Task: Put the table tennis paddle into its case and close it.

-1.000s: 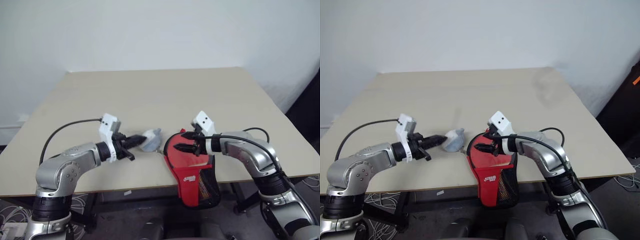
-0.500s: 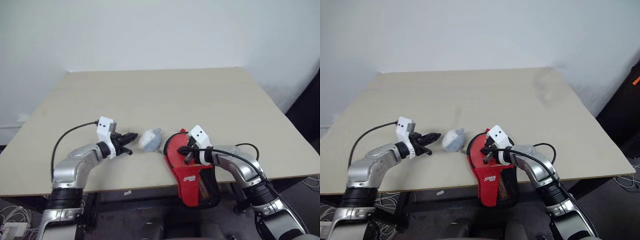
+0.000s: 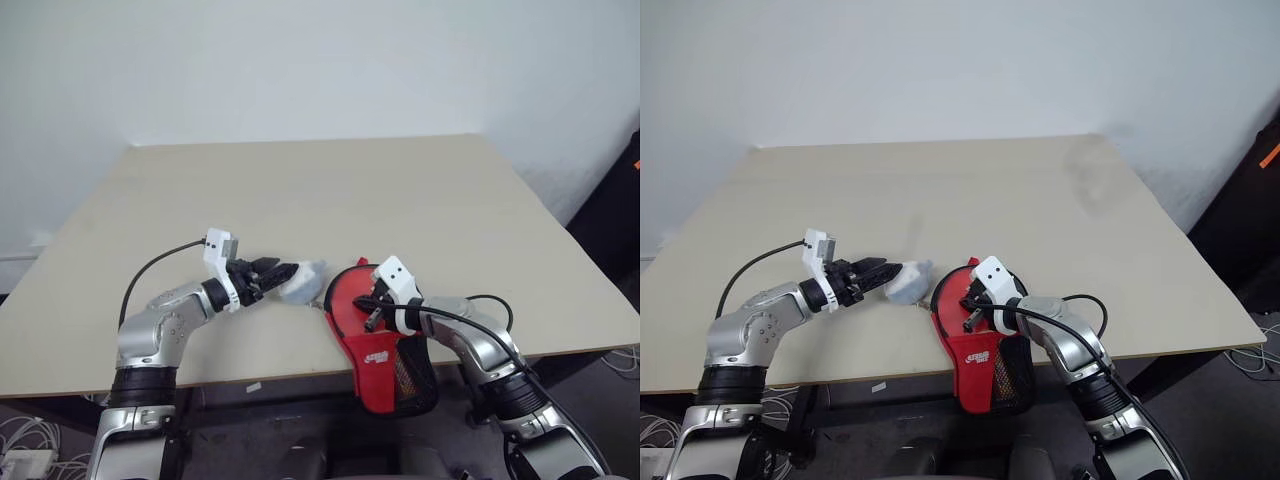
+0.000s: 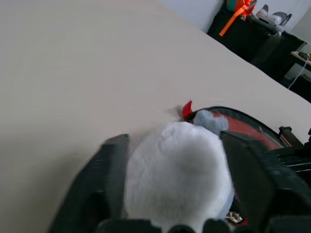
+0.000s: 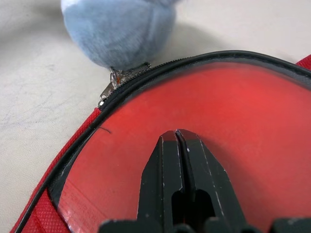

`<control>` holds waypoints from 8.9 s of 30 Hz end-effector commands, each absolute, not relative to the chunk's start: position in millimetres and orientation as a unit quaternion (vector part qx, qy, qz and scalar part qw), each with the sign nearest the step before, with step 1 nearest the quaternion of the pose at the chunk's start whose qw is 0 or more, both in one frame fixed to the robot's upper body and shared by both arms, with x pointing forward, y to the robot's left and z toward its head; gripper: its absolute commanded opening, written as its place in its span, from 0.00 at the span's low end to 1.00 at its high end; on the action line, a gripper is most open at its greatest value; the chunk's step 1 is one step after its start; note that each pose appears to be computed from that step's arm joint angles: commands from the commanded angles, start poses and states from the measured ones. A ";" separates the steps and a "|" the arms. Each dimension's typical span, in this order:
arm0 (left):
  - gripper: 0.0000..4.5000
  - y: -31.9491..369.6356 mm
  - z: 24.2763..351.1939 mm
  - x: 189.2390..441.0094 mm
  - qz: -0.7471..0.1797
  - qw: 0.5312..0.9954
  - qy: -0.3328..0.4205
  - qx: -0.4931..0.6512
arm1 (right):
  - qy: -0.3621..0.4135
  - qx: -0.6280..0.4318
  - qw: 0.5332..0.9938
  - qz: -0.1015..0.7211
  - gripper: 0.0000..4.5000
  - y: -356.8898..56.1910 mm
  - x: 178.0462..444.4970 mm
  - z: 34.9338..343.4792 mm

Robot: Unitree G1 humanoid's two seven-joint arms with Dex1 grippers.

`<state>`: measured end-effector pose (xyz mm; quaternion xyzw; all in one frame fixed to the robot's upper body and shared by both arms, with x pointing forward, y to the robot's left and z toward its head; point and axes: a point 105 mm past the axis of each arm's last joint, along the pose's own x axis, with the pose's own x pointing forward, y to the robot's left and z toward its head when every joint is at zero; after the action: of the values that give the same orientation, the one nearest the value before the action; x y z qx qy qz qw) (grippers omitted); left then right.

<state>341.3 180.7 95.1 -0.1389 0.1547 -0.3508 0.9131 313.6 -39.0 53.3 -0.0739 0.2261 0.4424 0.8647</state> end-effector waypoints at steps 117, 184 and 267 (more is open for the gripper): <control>0.06 30.0 154.7 351.9 -0.650 0.754 0.093 -0.012 | 0.203 -0.183 0.822 0.499 1.00 -103.1 298.3 129.2; 0.05 27.7 60.6 308.9 -0.595 0.791 0.129 0.068 | 0.177 -0.185 0.865 0.432 0.00 -59.5 414.9 122.9; 0.05 30.5 25.6 329.8 -0.599 0.772 0.185 0.106 | 0.394 -0.214 0.650 0.613 0.00 -209.8 134.4 105.0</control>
<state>329.9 20.6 39.0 0.0981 0.1517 -0.6099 0.7716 136.5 -213.1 98.4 -0.1945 0.4043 0.6009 0.6616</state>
